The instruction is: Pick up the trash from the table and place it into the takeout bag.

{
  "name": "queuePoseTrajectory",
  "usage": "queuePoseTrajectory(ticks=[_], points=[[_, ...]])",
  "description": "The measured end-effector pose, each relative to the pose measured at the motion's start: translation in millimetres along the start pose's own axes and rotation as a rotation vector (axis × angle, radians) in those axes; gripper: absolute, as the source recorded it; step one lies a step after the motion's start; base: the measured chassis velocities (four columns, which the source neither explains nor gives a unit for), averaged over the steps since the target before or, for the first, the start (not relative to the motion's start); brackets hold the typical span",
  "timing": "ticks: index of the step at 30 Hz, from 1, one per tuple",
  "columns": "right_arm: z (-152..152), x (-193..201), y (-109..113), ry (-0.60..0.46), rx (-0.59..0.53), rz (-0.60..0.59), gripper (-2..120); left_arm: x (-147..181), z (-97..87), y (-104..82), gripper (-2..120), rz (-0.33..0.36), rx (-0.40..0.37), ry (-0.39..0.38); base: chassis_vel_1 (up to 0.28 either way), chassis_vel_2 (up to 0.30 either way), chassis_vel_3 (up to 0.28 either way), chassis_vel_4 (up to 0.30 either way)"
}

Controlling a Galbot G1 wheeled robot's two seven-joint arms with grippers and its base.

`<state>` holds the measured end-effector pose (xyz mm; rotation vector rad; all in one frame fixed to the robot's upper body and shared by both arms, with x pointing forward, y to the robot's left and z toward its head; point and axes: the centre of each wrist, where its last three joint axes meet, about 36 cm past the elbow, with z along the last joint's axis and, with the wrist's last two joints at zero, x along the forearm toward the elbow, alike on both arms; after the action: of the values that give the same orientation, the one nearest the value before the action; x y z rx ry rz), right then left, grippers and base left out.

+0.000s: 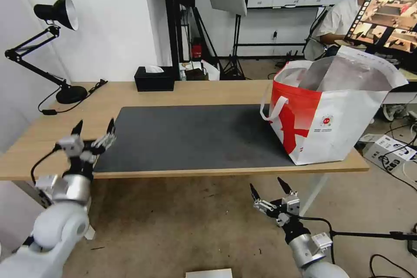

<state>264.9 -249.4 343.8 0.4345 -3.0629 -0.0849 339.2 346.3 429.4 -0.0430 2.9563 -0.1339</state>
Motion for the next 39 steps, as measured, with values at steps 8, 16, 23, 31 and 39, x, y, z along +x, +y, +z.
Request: queuePoseTrajectory(ticks=[8,16,23,31,39], points=[[0.0,0.0,0.0,0.000,0.000,0.000,100,48.7,26.6,-4.7,100,-0.013,-0.009,0.081,0.000,0.000,0.000,0.000],[0.0,0.0,0.0,0.000,0.000,0.000,100,77.2,32.2,6.4,100,-0.030,-0.035,0.138,0.000,0.000,0.000,0.000],[0.0,0.0,0.0,0.000,0.000,0.000,100,99.6,38.7,12.6,100,-0.029,-0.038,0.190,0.000,0.000,0.000,0.000],[0.0,0.0,0.0,0.000,0.000,0.000,100,103.5,41.8,16.1,100,-0.021,-0.032,0.184,0.000,0.000,0.000,0.000],[0.0,0.0,0.0,0.000,0.000,0.000,100,105.0,46.4,14.0,100,0.005,-0.027,0.184,0.000,0.000,0.000,0.000]])
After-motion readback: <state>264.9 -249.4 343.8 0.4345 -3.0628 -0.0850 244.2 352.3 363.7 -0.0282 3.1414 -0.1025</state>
